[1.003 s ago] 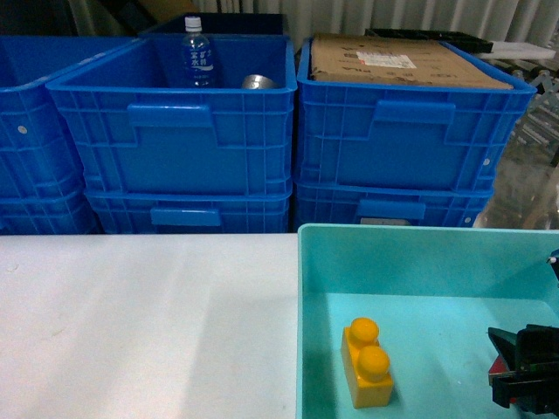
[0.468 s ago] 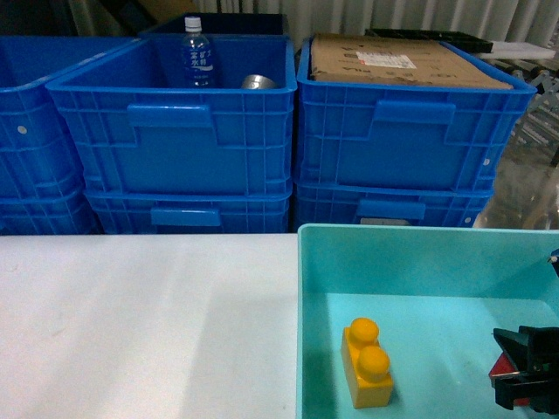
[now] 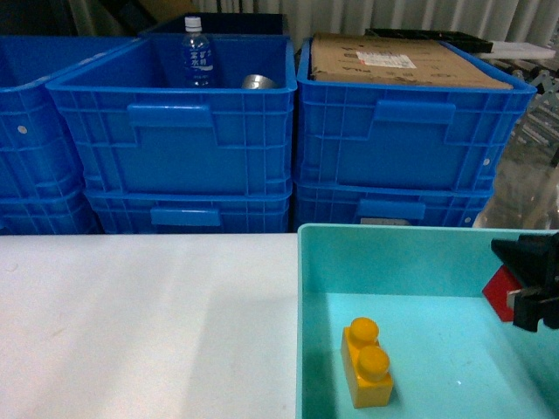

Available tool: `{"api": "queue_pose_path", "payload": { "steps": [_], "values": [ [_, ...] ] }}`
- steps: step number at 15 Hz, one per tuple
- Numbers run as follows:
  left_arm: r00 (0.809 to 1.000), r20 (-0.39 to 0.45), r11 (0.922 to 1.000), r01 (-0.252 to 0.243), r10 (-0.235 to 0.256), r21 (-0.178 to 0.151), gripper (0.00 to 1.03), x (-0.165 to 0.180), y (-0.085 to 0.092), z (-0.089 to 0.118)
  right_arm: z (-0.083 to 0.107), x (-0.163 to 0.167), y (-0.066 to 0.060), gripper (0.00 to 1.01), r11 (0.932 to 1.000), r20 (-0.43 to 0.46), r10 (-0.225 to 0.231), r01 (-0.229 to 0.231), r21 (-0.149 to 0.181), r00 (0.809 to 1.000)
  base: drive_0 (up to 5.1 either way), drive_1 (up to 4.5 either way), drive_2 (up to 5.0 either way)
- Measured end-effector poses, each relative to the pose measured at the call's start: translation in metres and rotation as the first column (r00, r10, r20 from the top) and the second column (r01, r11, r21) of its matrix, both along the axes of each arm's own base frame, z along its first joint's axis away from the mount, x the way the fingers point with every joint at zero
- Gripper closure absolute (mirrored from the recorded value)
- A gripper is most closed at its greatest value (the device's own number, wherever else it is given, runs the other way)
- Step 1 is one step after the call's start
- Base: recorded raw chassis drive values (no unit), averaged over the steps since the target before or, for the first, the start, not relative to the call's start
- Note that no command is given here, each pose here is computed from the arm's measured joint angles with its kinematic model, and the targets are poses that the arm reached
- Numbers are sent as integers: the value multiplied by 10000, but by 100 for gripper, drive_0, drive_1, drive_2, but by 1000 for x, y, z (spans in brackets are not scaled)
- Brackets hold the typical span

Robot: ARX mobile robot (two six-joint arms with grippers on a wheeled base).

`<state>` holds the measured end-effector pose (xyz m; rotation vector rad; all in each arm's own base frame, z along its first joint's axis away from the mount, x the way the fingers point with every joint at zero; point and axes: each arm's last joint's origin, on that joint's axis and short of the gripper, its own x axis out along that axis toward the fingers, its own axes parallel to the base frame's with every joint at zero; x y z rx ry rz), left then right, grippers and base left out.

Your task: Pick red block from blue box to shelf

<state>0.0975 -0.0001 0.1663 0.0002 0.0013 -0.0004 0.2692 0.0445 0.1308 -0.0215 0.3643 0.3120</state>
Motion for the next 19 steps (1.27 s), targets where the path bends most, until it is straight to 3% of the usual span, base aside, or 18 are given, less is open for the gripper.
{"api": "queue_pose_path", "payload": {
  "steps": [2,4,8,11,13,16,19],
  "values": [
    [10000,4,10000,-4,4,-4,5,0,0,0,27,-10,-2,79,9998,699,173,-163,-150,9974,0,0,0],
    [10000,0,10000,0,0,0,5,0,0,0,60,-27,-10,80,9993,1305,360,-363,0,9908,0,0,0],
    [10000,4,10000,0,0,0,5,0,0,0,103,-74,-40,80,9990,2097,-142,51,439,9777,0,0,0],
    [10000,0,10000,0,0,0,5,0,0,0,127,-107,-48,80,9951,3006,-762,535,830,9507,0,0,0],
    [10000,4,10000,0,0,0,5,0,0,0,131,-118,-44,80,9901,3354,-1105,741,1195,9356,0,0,0],
    [10000,0,10000,0,0,0,5,0,0,0,109,-120,-36,80,9793,2670,-1625,1221,1615,9499,0,0,0],
    [10000,4,10000,-4,4,0,5,0,0,0,108,-125,-31,80,9785,2790,-1628,1186,1686,9464,0,0,0]
  ]
}}
